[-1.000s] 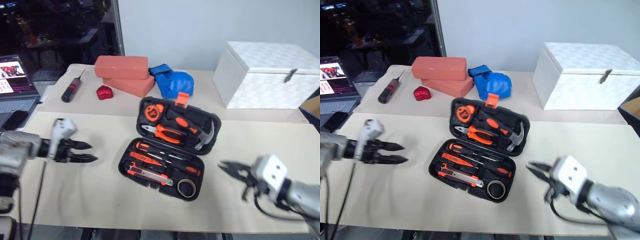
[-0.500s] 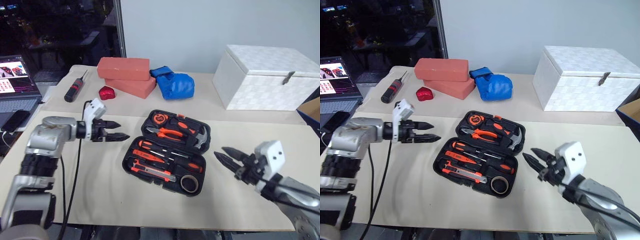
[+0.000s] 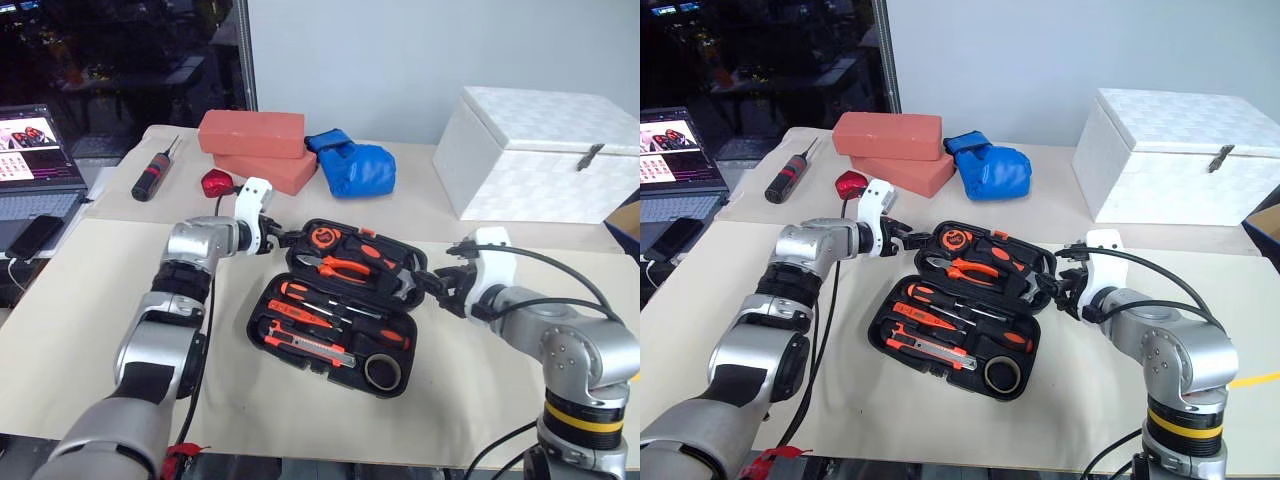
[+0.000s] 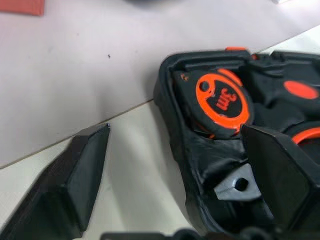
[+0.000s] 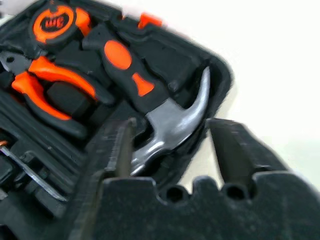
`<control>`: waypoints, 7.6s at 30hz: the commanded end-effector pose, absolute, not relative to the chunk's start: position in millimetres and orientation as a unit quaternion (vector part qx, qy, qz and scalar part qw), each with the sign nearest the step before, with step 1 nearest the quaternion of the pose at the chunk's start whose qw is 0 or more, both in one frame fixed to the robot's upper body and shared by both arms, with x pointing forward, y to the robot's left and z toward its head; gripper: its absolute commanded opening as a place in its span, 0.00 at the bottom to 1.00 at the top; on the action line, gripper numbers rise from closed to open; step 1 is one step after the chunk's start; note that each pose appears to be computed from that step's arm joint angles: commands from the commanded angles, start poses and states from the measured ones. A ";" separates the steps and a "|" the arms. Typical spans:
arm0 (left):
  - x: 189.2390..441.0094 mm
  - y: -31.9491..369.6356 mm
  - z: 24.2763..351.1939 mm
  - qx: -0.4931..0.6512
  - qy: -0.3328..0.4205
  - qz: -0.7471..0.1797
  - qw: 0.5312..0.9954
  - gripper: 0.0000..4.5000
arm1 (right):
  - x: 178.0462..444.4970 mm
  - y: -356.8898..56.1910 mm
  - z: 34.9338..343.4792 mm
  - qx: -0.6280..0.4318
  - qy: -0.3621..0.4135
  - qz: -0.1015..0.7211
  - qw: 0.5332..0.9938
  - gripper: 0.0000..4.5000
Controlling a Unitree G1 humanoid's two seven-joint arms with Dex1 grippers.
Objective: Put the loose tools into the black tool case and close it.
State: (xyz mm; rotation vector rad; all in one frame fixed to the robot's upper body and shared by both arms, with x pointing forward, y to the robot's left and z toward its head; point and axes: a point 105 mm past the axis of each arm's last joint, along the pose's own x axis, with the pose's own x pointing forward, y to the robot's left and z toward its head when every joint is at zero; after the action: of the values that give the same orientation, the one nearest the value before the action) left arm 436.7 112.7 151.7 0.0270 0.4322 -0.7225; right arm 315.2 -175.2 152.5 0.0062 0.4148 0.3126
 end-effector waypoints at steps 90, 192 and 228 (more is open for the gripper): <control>393.0 164.1 182.7 -0.061 0.134 -0.325 0.934 0.64 | 397.6 -152.7 215.0 -0.048 -0.028 0.266 0.962 0.00; 335.7 107.9 168.5 0.144 0.090 -0.583 0.794 0.54 | 327.1 -72.9 125.0 -0.063 0.053 0.315 0.946 0.79; 337.8 115.3 135.7 0.157 0.120 -0.565 0.801 0.56 | 321.5 -57.8 142.4 -0.078 0.006 0.315 0.946 0.26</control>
State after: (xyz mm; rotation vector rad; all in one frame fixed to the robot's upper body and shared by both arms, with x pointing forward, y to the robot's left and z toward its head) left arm 338.1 112.5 149.4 0.3355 0.1997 -1.2298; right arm 326.6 -63.1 110.6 -0.1592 0.1406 0.6263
